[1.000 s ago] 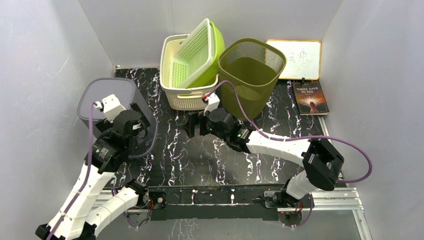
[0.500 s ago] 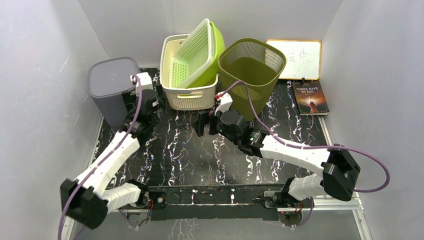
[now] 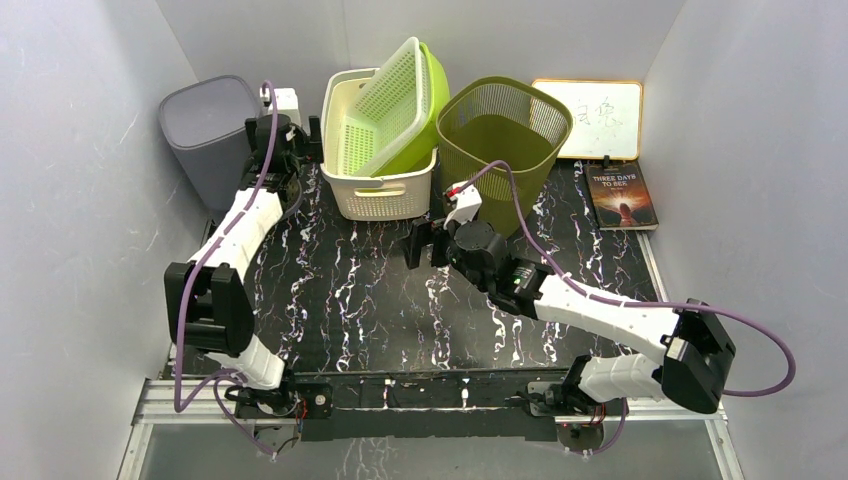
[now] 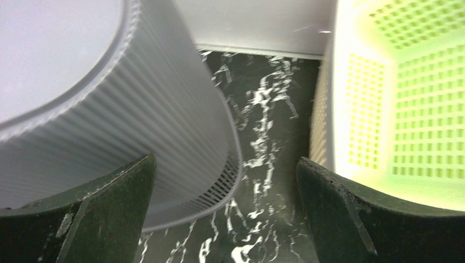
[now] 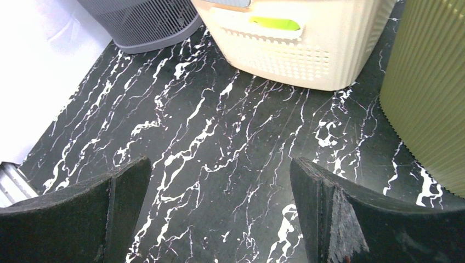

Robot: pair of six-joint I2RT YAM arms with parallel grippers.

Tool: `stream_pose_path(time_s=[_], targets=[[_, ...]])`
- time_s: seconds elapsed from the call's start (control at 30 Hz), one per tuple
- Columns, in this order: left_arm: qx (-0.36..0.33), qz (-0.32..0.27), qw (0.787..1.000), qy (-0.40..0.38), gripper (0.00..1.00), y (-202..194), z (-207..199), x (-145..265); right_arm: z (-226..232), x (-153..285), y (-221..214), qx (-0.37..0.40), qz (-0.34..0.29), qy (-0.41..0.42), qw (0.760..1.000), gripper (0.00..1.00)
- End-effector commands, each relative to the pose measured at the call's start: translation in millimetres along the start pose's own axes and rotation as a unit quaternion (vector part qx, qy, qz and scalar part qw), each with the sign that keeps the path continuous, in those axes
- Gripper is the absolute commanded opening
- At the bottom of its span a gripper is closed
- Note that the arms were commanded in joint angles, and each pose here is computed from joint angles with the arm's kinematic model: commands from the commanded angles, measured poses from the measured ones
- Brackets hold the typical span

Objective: Turn the large container upside down

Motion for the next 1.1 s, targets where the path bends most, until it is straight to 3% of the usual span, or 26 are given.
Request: stream_pose_path(time_s=[0.0, 0.13, 0.23, 0.4, 0.63, 0.73, 0.93, 1.07], targets=[[0.020, -0.077, 0.993, -0.084, 0.98, 47, -13, 26, 3, -1, 19, 0.003, -0.034, -0.001, 0.999, 0.98], [0.006, -0.069, 0.989, -0.128, 0.98, 49, -19, 44, 3, -3, 22, 0.020, -0.033, -0.005, 0.999, 0.98], [0.033, -0.071, 0.986, -0.147, 0.98, 57, -15, 71, 8, -3, 32, 0.051, -0.027, -0.010, 0.998, 0.98], [0.103, -0.101, 0.972, -0.186, 0.98, 70, -7, 138, 32, 7, 92, 0.097, -0.068, -0.016, 0.993, 0.98], [0.111, -0.023, 0.960, -0.254, 0.98, 38, -22, 179, 18, -4, 173, 0.126, -0.079, -0.106, 0.983, 0.95], [0.104, 0.000, 0.958, -0.268, 0.98, 29, -24, 187, 0, -20, 184, 0.131, -0.054, -0.127, 0.982, 0.91], [0.106, -0.019, 0.955, -0.276, 0.98, 27, -23, 201, -26, -35, 195, 0.140, -0.019, -0.111, 0.984, 0.87], [0.101, -0.006, 0.956, -0.277, 0.98, 18, -25, 200, -42, -41, 193, 0.136, 0.012, -0.093, 0.986, 0.70]])
Point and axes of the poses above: each gripper's point midway between its finger pads, its own x axis back along the fingers, its own z axis along the line the jaws close on, y = z × x, the point moved 2 cm from there along x, back along the fingers, and after that the axes turned 14 degrees about -x, right-handed, at the moved point
